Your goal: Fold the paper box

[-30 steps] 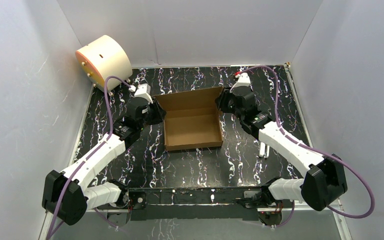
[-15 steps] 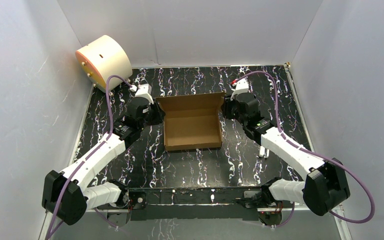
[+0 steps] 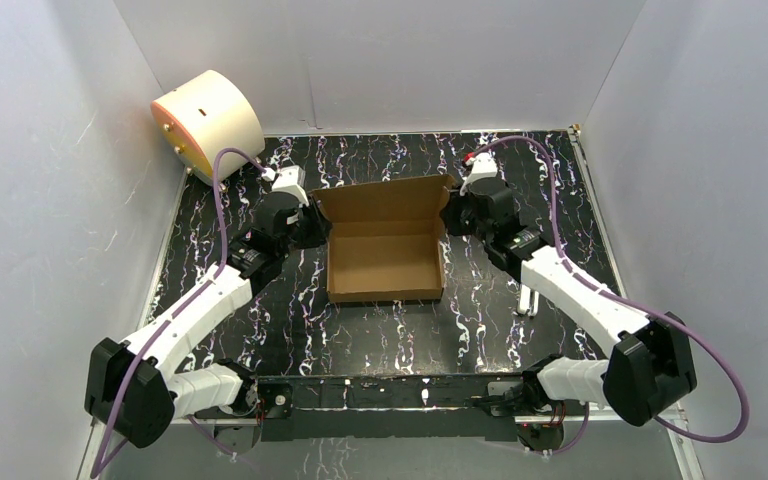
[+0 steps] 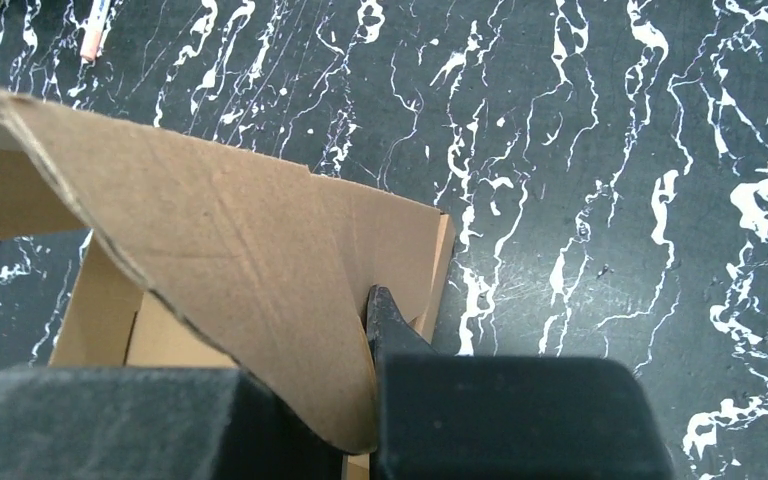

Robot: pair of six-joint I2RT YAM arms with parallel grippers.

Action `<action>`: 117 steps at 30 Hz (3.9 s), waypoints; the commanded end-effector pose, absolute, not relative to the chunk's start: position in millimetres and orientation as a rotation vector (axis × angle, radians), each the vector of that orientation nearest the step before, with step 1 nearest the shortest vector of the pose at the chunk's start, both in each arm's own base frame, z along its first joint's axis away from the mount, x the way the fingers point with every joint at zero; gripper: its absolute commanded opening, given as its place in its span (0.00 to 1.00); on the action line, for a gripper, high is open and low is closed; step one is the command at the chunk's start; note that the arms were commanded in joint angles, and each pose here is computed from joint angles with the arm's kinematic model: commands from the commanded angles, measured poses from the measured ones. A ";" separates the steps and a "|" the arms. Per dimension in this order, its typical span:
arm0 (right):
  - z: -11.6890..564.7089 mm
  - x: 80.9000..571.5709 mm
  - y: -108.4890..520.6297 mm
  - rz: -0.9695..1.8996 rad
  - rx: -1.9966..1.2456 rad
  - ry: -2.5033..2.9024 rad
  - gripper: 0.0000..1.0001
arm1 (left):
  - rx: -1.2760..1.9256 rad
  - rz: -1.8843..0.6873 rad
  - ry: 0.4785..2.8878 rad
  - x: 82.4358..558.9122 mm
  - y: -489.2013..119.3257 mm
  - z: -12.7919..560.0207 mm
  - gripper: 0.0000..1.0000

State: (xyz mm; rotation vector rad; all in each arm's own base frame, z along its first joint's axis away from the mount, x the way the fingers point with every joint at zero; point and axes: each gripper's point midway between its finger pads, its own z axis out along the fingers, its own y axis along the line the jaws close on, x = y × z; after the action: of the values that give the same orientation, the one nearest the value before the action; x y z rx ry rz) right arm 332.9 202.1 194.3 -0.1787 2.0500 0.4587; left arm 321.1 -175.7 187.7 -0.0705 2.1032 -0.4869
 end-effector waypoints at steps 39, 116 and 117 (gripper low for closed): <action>143.8 284.2 220.2 0.720 -0.084 2.074 0.20 | -0.189 -0.603 2.135 276.0 -165.8 129.3 0.20; 116.7 245.6 214.3 0.685 -0.374 2.206 0.66 | -0.138 -0.532 2.348 256.2 -163.4 100.3 0.61; 107.1 242.8 213.9 0.687 -0.374 2.221 0.66 | -0.142 -0.530 2.354 255.7 -163.3 95.8 0.61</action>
State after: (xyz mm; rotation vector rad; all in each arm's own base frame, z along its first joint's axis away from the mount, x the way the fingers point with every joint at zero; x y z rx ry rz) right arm 240.3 209.3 113.1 -0.3893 2.2670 0.6501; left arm 253.6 -165.4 100.9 -0.1054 2.3738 -0.5270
